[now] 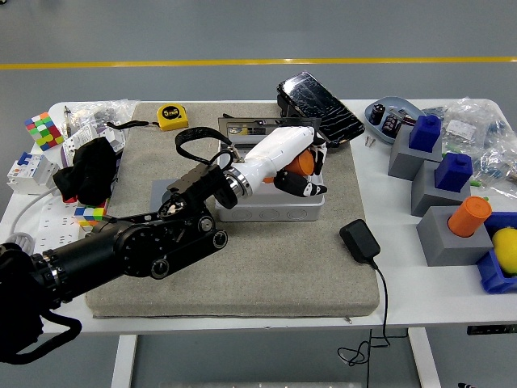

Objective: Fetch the battery,place it into the box,close the lid of the box

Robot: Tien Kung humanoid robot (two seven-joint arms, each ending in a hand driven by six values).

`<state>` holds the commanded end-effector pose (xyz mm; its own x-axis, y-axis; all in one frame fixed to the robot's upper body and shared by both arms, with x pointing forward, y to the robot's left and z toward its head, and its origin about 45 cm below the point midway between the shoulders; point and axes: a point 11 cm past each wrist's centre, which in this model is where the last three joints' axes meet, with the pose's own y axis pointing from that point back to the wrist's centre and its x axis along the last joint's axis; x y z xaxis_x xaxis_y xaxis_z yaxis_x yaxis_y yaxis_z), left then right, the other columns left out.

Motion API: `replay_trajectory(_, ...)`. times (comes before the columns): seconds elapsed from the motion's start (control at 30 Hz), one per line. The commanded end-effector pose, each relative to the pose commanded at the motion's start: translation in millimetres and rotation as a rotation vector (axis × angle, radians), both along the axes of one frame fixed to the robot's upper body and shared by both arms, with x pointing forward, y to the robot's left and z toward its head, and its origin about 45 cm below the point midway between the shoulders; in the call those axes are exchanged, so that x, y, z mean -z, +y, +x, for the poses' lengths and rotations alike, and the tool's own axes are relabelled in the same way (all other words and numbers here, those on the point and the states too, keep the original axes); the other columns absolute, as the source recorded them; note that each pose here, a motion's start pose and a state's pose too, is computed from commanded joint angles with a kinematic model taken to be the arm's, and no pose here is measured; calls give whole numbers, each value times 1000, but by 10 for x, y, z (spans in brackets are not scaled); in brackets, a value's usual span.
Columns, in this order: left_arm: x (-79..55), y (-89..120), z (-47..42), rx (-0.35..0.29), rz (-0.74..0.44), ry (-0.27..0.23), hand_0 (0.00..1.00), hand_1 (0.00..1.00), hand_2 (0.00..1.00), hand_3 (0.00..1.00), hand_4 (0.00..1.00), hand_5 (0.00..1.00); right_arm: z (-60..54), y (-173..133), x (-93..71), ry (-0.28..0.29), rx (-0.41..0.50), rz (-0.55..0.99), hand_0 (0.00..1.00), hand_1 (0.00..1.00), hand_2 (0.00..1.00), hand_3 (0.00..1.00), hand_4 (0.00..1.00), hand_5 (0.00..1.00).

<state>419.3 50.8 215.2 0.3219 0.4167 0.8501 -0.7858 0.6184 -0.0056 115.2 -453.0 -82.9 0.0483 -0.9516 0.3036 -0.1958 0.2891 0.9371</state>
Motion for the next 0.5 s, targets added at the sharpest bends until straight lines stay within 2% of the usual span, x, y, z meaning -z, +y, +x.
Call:
replay_trajectory(0.13,-1,61,70,0,60,-52,77,68,246,288,998,2,22,21,0,-4,-8,3,666,662,674,549,896,494)
replay_trajectory(0.27,3,84,104,12,118,-95,77,68,246,288,998,2,37,28,-3,-6,-14,3,666,662,674,549,896,494)
replay_trajectory(0.3,8,88,106,13,125,-98,154,216,339,366,998,2,39,29,-3,-6,-15,4,666,665,674,548,895,493)
replay_trajectory(0.47,70,106,87,25,143,-103,154,216,339,366,998,2,32,34,0,-4,-16,5,666,665,674,548,895,493)
replay_trajectory(0.5,81,115,87,23,148,-107,370,571,558,624,998,97,28,32,0,-4,-15,5,666,665,674,548,895,493)
